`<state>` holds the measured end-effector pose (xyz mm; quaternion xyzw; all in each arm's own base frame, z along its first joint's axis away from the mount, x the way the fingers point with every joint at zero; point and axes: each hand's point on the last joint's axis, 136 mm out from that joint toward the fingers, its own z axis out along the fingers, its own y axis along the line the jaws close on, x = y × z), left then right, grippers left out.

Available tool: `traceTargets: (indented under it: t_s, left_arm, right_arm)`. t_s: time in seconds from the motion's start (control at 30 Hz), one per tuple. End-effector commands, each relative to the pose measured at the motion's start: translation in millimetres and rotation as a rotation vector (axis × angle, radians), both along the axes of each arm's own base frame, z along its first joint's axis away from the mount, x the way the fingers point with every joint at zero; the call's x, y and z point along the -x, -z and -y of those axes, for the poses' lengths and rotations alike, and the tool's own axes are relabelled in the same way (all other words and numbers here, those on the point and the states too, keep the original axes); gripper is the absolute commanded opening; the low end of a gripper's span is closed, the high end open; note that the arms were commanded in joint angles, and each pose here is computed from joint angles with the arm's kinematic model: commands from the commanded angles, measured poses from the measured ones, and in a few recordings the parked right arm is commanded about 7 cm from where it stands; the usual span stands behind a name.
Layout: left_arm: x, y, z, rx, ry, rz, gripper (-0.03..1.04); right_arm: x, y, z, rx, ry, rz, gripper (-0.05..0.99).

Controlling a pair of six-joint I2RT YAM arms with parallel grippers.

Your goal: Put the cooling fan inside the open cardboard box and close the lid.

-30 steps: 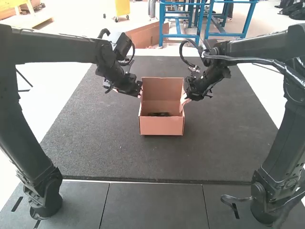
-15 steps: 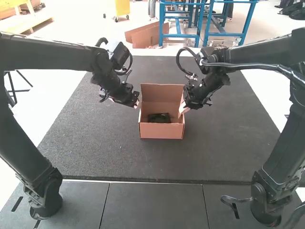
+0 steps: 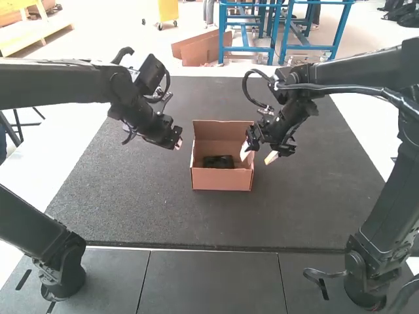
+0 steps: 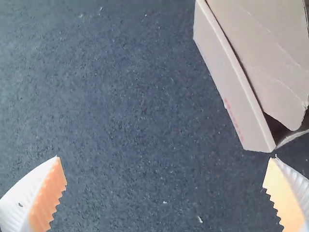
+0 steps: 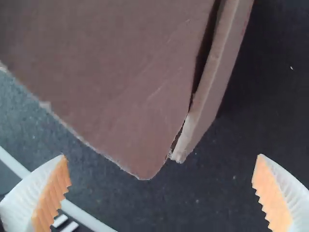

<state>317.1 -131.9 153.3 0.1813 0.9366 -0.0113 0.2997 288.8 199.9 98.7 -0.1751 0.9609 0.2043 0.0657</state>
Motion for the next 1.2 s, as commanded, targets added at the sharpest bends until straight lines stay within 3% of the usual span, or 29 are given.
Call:
traceTargets:
  t_s: [0.0,0.13,0.23,0.37,0.53,0.57,0.7,0.93,1.17]
  left_arm:
    - [-19,-25,-17.4,-0.043,-0.061,0.122,0.97]
    - [-54,-62,-33.3,-0.077,-0.158,0.296,0.97]
    - [-78,-83,-33.1,-0.095,-0.188,0.391,0.97]
    - [-102,-102,-19.5,-0.068,-0.190,0.435,0.97]
    - [-113,-109,22.7,-0.045,-0.115,0.439,0.97]
    - [-113,-110,31.2,-0.038,-0.096,0.439,0.97]
    - [-110,-103,63.8,-0.015,-0.021,0.408,0.97]
    - [-91,-74,98.6,-0.023,0.073,0.324,0.97]
    - [-70,-46,115.4,-0.046,0.136,0.234,0.97]
  right_arm:
    - [-13,-33,-6,-0.037,-0.008,0.080,0.92]
    - [-25,-59,8,-0.054,0.023,0.159,0.92]
    - [-32,-77,23,-0.066,0.049,0.266,0.92]
    - [-35,-89,61,0.036,0.070,0.461,0.92]
    - [-33,-113,90,0.088,0.154,0.665,0.92]
    - [-29,-114,98,0.123,0.158,0.691,0.92]
    - [-12,-107,119,0.195,0.196,0.720,0.92]
    - [14,-74,156,0.258,0.326,0.592,0.91]
    - [33,-55,169,0.219,0.394,0.437,0.91]
